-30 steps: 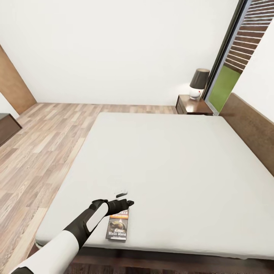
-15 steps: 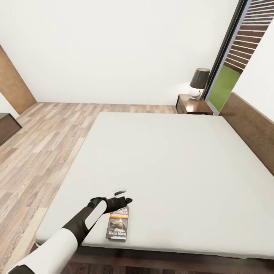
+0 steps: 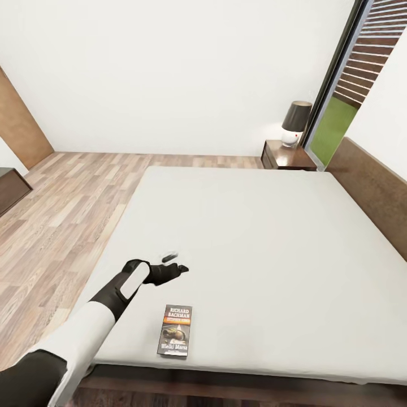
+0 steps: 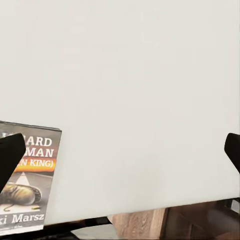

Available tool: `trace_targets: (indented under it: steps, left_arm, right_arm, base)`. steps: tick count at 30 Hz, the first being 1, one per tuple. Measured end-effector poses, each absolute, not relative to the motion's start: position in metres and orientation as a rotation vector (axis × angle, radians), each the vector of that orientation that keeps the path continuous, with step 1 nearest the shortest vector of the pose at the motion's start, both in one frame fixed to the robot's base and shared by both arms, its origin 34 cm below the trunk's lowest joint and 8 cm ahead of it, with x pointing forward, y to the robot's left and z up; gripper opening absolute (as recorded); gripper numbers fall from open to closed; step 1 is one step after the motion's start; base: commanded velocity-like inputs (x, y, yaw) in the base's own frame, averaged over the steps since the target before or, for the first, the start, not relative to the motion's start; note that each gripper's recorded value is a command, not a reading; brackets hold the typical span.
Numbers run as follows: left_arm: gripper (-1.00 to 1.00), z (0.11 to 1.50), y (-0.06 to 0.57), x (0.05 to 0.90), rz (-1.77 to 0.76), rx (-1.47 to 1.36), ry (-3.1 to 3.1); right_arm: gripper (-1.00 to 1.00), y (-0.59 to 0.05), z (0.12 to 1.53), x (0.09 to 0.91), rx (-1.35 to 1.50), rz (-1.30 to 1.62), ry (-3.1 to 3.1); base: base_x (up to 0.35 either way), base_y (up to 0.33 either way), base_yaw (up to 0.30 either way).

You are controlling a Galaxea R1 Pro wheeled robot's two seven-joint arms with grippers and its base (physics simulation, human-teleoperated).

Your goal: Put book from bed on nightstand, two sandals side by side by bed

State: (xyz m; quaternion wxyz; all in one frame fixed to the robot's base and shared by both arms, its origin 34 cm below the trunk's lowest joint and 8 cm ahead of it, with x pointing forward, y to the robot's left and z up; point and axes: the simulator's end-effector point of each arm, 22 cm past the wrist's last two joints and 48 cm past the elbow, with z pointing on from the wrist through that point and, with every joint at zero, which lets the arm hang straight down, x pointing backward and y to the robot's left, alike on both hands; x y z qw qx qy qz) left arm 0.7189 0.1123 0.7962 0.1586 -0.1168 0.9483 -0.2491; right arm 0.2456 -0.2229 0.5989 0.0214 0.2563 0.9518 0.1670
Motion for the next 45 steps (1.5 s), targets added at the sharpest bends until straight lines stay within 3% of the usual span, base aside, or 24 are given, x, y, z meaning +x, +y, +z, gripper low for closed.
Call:
trace_targets:
  steps: [45]
  left_arm:
    - [1.0,0.756,0.102,0.718,-0.726,-0.38,2.737]
  right_arm:
    - [1.0,-0.222,0.574,0.259,0.793,0.524,2.948]
  base:
    - [0.0,0.0,0.0]
